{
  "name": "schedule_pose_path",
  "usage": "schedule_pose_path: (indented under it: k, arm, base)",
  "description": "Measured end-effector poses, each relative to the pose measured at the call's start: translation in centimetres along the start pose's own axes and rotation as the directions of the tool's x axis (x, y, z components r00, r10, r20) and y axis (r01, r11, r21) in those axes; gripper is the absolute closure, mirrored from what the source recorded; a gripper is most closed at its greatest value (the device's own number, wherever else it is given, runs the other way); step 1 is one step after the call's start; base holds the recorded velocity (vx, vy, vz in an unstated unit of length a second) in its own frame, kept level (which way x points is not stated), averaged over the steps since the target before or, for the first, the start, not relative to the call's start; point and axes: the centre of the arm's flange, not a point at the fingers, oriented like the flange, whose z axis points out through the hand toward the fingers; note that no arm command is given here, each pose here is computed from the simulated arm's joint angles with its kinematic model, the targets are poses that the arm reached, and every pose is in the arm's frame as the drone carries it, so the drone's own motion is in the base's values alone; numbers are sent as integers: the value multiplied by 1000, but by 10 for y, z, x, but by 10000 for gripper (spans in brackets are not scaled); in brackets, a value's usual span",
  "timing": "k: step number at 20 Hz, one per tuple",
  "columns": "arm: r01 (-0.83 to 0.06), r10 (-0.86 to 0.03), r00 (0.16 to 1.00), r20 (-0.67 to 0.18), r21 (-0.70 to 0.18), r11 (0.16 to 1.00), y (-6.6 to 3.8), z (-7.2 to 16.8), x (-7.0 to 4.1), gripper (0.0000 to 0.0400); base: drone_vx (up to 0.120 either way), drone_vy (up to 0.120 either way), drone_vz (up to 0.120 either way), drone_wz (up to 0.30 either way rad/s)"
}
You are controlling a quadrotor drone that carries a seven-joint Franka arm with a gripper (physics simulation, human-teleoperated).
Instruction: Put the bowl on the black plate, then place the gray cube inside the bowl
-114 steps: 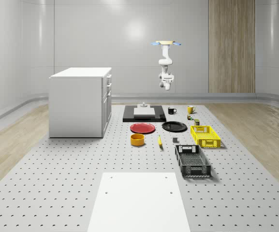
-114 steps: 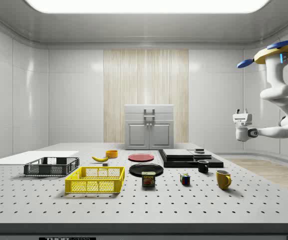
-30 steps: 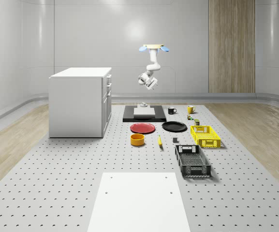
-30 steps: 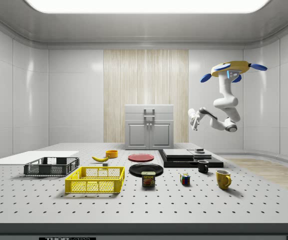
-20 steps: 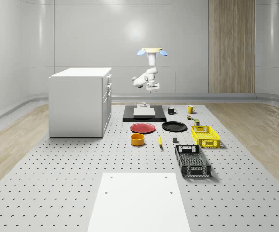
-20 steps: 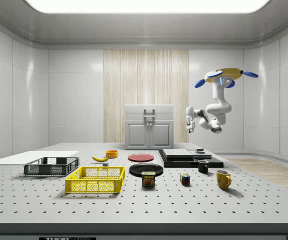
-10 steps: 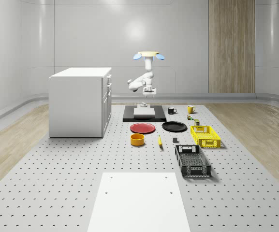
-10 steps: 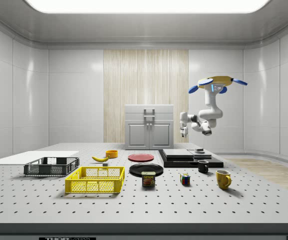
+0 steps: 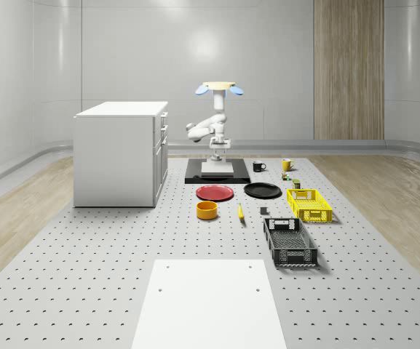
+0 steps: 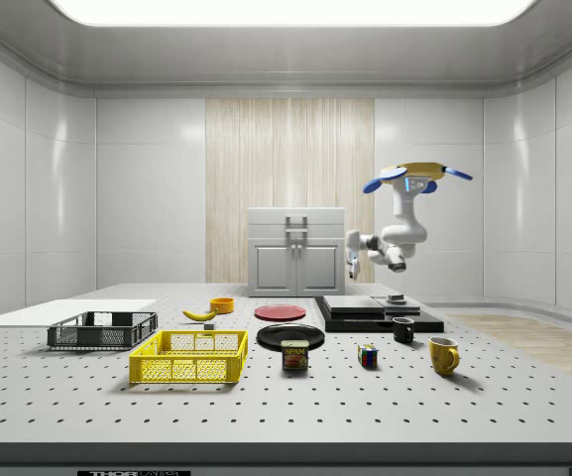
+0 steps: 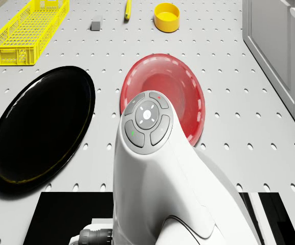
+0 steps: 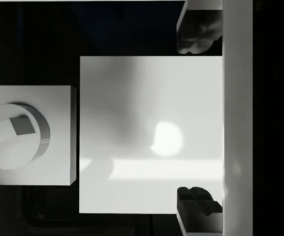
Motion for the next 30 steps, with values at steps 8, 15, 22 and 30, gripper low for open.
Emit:
schedule_pose_path:
  k: [8,15,22,30]
  arm:
    - [0,0,1000,-2,-2,1000,0,0,0,0]
    - [0,0,1000,-2,-2,1000,0,0,0,0]
    - [0,0,1000,-2,-2,1000,0,0,0,0]
    - [0,0,1000,-2,-2,1000,0,0,0,0]
  base:
    - [120,-40,-50,0]
    - [120,0,-46,0]
    - [120,0,0,0]
    - [120,0,-60,0]
